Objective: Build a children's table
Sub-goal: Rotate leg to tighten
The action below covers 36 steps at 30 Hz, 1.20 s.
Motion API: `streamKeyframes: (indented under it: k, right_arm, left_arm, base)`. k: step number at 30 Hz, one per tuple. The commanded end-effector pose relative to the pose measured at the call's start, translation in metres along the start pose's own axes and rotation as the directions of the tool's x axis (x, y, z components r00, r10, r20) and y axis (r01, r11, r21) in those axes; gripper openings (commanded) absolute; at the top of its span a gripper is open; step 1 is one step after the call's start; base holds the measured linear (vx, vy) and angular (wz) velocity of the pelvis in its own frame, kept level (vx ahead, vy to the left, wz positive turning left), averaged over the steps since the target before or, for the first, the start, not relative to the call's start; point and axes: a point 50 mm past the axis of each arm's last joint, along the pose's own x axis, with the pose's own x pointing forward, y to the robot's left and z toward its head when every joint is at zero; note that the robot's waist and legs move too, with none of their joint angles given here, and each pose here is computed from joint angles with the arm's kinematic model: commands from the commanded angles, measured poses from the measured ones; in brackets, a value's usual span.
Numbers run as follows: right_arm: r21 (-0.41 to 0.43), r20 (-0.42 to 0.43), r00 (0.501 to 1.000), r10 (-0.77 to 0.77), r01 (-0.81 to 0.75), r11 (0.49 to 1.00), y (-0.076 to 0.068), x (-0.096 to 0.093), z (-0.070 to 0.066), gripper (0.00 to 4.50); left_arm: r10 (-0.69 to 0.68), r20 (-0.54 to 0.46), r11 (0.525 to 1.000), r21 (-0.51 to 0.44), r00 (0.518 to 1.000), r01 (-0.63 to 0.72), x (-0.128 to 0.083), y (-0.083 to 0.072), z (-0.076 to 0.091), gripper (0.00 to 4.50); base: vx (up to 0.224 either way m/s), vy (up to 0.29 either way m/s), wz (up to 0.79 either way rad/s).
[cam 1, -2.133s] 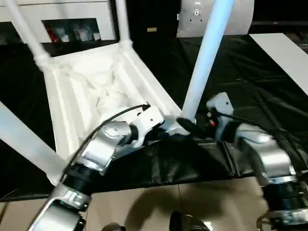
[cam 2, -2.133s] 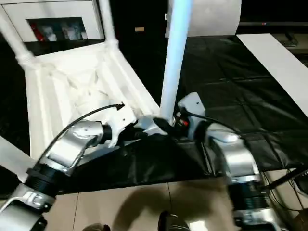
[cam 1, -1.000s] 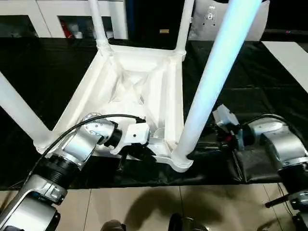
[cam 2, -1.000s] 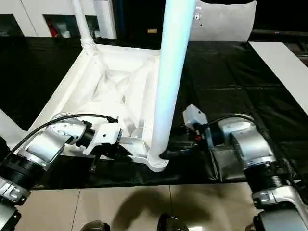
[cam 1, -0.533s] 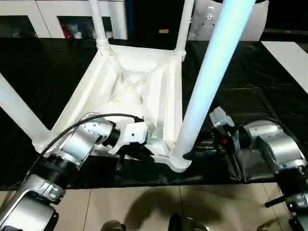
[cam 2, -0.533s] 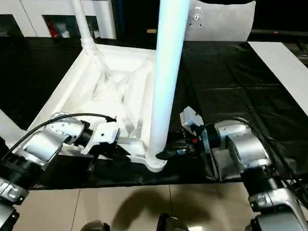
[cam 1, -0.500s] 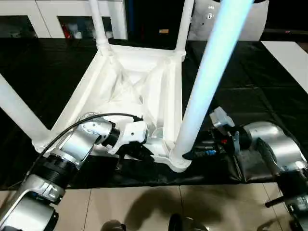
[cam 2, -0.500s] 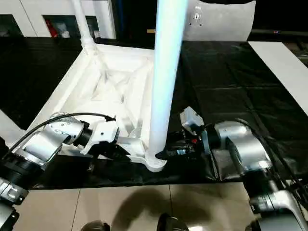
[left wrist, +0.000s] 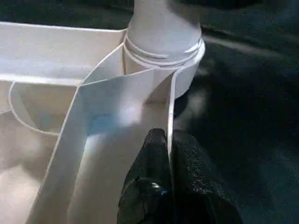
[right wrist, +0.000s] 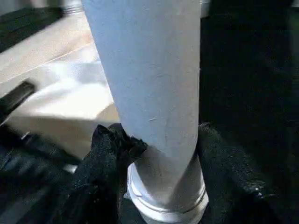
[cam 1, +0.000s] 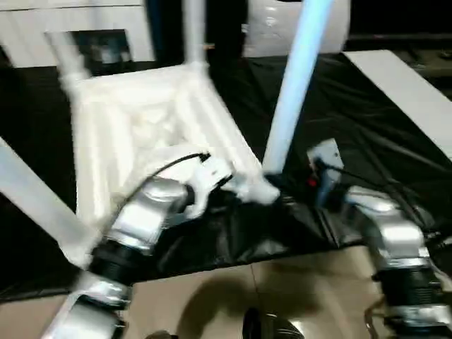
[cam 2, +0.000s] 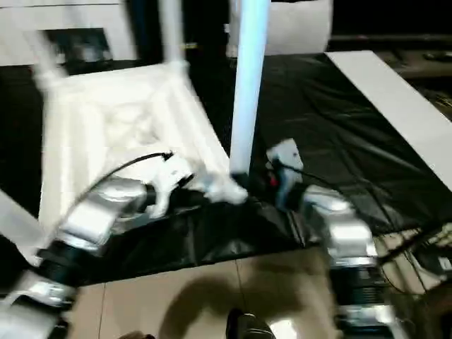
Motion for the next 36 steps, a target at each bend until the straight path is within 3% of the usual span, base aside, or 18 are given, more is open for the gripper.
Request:
streamKeyframes:
  k: [1,4,7,8,14,17,18,22,24,28,29,32,36]
  right_arm:
    - [-0.001,0.033,0.998,0.050,-0.050,0.999,0.028,0.022,0.008,1.89]
    - [0.037,0.075,0.995,-0.069,0.066,0.997,0.029,0.029,0.011,1.88]
    - [0.062,0.138,0.987,-0.085,0.077,0.995,0.029,0.028,0.015,1.88]
    - [0.064,0.152,0.986,-0.075,0.065,0.996,0.030,0.027,0.016,2.44]
    - [-0.035,0.146,0.989,-0.006,0.011,0.999,0.010,0.003,0.017,3.02]
    - [-0.074,0.133,0.991,0.036,-0.026,0.997,0.000,-0.006,0.018,3.09]
    - [-0.093,0.122,0.991,0.059,-0.047,0.995,-0.003,-0.009,0.019,3.37]
    - [-0.193,0.043,0.980,0.194,-0.182,0.964,-0.014,-0.025,0.021,3.56]
    - [-0.267,-0.064,0.951,0.303,-0.308,0.913,-0.019,-0.036,0.022,3.83]
    - [-0.266,-0.126,0.909,0.397,-0.417,0.869,-0.018,-0.041,0.022,4.13]
    - [-0.263,-0.167,0.876,0.452,-0.482,0.836,-0.016,-0.043,0.023,4.34]
    - [-0.231,-0.258,0.791,0.555,-0.608,0.759,-0.011,-0.047,0.022,4.34]
    - [-0.192,-0.314,0.722,0.617,-0.685,0.703,-0.009,-0.048,0.019,4.34]
  left_arm:
    - [-0.032,0.123,0.999,-0.004,0.992,0.033,0.018,-0.020,0.026,0.00]
    - [0.038,0.121,0.999,0.009,0.992,-0.039,0.025,-0.019,0.031,0.00]
    - [0.045,0.109,0.998,0.029,0.993,-0.048,0.023,-0.020,0.030,0.00]
    - [0.043,0.105,0.998,0.034,0.994,-0.047,0.022,-0.020,0.029,0.00]
    - [-0.021,0.082,0.996,0.090,0.996,0.013,0.009,-0.013,0.017,0.00]
    - [-0.063,0.065,0.991,0.123,0.996,0.055,0.004,-0.011,0.012,0.00]
    - [-0.085,0.056,0.988,0.137,0.995,0.076,0.002,-0.011,0.010,0.00]
    - [-0.170,0.007,0.967,0.193,0.985,0.165,-0.007,-0.006,0.002,0.00]
    - [-0.248,-0.045,0.935,0.252,0.968,0.251,-0.016,-0.003,-0.003,0.00]
    - [-0.311,-0.090,0.902,0.285,0.946,0.324,-0.022,-0.001,-0.007,0.00]
    - [-0.359,-0.117,0.872,0.312,0.926,0.378,-0.027,-0.001,-0.009,0.00]
    - [-0.444,-0.175,0.811,0.340,0.879,0.477,-0.036,-0.002,-0.013,0.00]
    - [-0.485,-0.217,0.770,0.353,0.847,0.531,-0.040,-0.003,-0.015,0.00]
  base:
    - [0.000,0.000,0.00]
    - [0.000,0.000,0.00]
    - [0.000,0.000,0.00]
    - [0.000,0.000,0.00]
    - [0.000,0.000,0.00]
    - [0.000,0.000,0.00]
    - [0.000,0.000,0.00]
    - [0.000,0.000,0.00]
    - [0.000,0.000,0.00]
    - [0.000,0.000,0.00]
    - [0.000,0.000,0.00]
    - [0.000,0.000,0.00]
    - [0.000,0.000,0.00]
